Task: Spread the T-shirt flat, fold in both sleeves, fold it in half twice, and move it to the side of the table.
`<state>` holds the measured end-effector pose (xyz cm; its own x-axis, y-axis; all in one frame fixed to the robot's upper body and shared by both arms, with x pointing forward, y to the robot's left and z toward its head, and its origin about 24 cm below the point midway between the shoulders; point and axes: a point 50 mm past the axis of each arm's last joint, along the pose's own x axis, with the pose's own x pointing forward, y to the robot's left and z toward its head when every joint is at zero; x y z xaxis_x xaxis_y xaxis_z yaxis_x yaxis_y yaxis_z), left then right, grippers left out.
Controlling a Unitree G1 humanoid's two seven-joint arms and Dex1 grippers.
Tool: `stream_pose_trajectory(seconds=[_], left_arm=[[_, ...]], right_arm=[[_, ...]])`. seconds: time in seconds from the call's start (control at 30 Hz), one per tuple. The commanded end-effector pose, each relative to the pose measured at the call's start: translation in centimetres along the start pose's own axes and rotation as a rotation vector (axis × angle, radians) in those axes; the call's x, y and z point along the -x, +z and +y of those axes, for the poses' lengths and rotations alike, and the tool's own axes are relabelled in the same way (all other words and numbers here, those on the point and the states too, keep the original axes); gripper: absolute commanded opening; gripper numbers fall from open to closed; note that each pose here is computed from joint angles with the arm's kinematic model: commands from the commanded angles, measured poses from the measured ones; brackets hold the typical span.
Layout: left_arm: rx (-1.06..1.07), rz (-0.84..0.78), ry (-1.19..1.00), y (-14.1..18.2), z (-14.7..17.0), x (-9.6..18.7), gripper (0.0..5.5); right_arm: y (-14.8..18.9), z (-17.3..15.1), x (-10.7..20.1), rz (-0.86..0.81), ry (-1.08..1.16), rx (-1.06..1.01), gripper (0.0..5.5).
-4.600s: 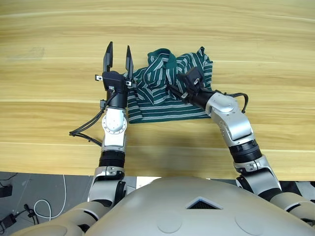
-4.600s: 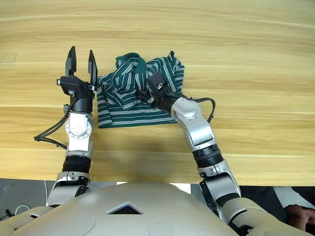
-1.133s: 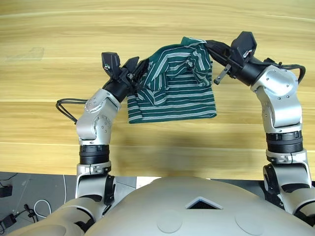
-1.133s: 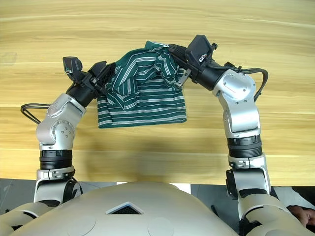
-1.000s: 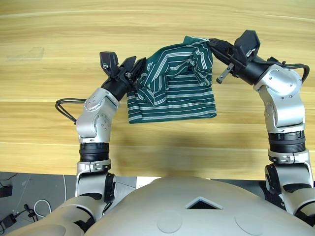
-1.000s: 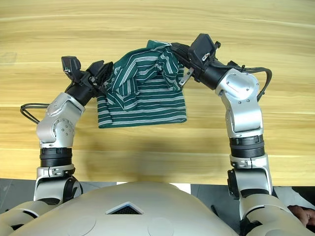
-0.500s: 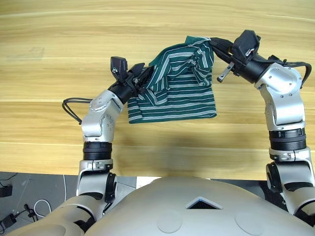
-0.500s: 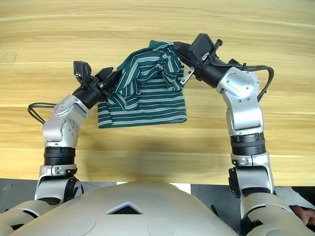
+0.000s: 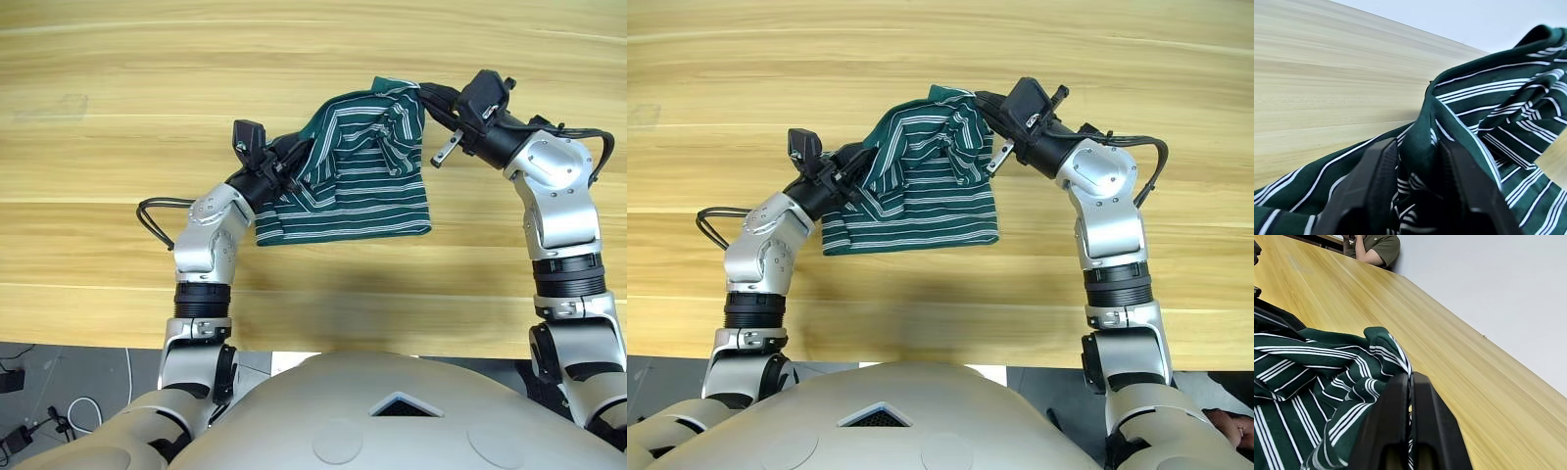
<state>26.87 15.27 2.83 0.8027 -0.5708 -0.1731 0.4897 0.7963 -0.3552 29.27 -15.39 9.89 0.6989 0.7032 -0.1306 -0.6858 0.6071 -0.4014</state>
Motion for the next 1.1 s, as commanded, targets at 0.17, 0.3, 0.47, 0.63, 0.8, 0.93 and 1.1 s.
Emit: stream_pose_trajectory(seconds=[0.17,0.3,0.47,0.63,0.8,0.93,1.1], left_arm=[[-0.019,0.012,0.003,-0.3,0.1,-0.3,0.14],[-0.023,0.012,0.009,-0.3,0.2,-0.3,0.0],[-0.044,0.002,0.022,0.3,0.9,0.0,0.0],[-0.128,-0.1,0.044,4.2,2.0,1.1,0.0],[-0.241,-0.179,0.067,8.6,3.0,2.2,0.0],[-0.356,-0.147,0.061,11.0,3.3,2.2,0.0],[-0.573,-0.135,-0.02,15.9,1.4,0.9,0.0]], right_arm=[[0.1,-0.2,-0.1,-0.002,-0.007,0.024,0.0],[-0.1,-0.2,-0.1,0.001,-0.007,0.023,0.0],[-0.4,-0.2,-0.2,0.01,-0.017,0.025,0.0],[-0.5,-0.4,-0.6,0.007,-0.036,0.026,0.0],[0.1,-1.3,-0.9,-0.013,-0.064,0.039,0.0],[0.9,-2.3,-1.1,-0.029,-0.074,0.075,0.0],[4.7,-5.6,-0.4,-0.111,-0.099,0.174,0.0]])
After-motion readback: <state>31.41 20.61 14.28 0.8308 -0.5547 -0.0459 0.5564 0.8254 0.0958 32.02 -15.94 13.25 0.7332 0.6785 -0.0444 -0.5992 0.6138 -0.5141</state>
